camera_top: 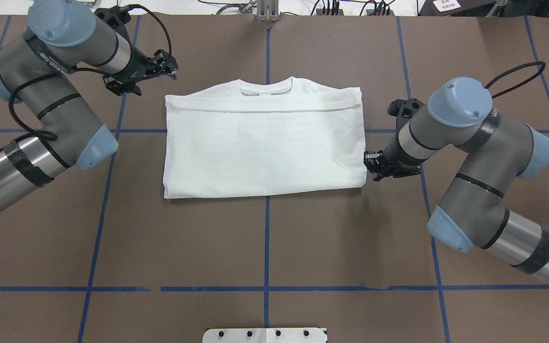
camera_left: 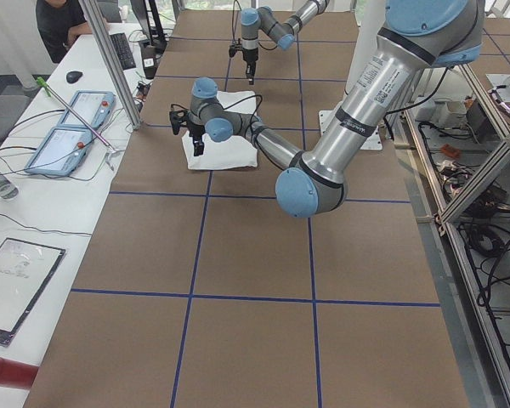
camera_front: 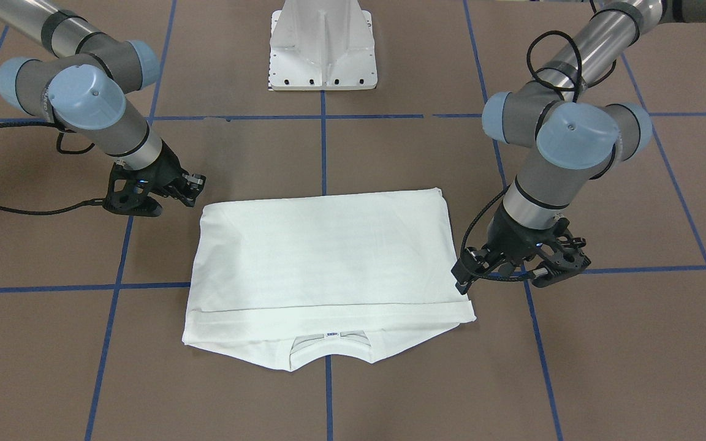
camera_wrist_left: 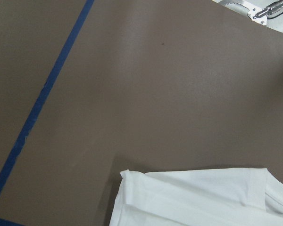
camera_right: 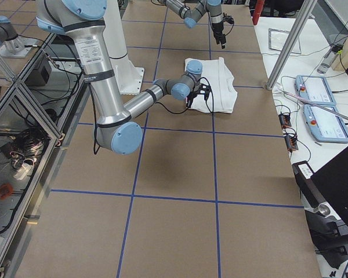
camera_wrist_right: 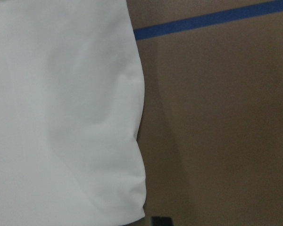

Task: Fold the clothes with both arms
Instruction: 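Move the right gripper down to the folded shirt's side edge, then grasp the side edge of the folded shirt with the right gripper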

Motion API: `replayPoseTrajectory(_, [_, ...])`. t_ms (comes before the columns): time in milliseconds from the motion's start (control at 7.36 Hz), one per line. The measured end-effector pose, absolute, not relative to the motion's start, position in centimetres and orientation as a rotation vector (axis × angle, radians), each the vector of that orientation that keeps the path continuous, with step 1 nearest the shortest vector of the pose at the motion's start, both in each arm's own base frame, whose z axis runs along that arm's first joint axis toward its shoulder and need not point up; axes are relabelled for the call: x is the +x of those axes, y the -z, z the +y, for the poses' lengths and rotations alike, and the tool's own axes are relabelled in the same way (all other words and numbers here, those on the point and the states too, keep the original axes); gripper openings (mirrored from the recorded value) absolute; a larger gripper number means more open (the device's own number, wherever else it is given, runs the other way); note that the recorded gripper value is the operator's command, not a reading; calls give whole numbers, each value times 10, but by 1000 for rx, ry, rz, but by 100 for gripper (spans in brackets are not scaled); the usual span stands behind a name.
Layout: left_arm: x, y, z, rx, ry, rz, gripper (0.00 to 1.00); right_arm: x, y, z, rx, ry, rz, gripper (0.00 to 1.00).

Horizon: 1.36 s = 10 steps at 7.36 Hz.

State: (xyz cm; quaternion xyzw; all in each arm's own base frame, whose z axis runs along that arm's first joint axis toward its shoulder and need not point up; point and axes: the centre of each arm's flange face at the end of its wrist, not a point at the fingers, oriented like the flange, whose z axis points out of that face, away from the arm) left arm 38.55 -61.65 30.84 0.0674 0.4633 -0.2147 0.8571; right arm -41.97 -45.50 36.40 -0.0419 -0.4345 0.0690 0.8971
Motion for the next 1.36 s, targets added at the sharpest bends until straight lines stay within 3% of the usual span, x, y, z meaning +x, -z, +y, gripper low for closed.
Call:
replayPoseTrajectory(680, [384, -308, -615, 143, 450, 976, 100, -443, -362, -461, -54, -131, -886, 96])
replayPoseTrajectory(816, [384, -308, -614, 143, 450, 976, 100, -454, -365, -470, -56, -137, -870, 90])
replayPoseTrajectory(952, [384, -308, -614, 143, 450, 976, 100, -462, -368, -475, -56, -143, -856, 73])
replayPoseTrajectory(1223, [384, -309, -615, 144, 451, 975, 100, -469, -368, -474, -59, -143, -852, 9])
replayPoseTrajectory(1359, [383, -311, -614, 143, 452, 974, 100, -468, -367, -473, -61, -141, -855, 0])
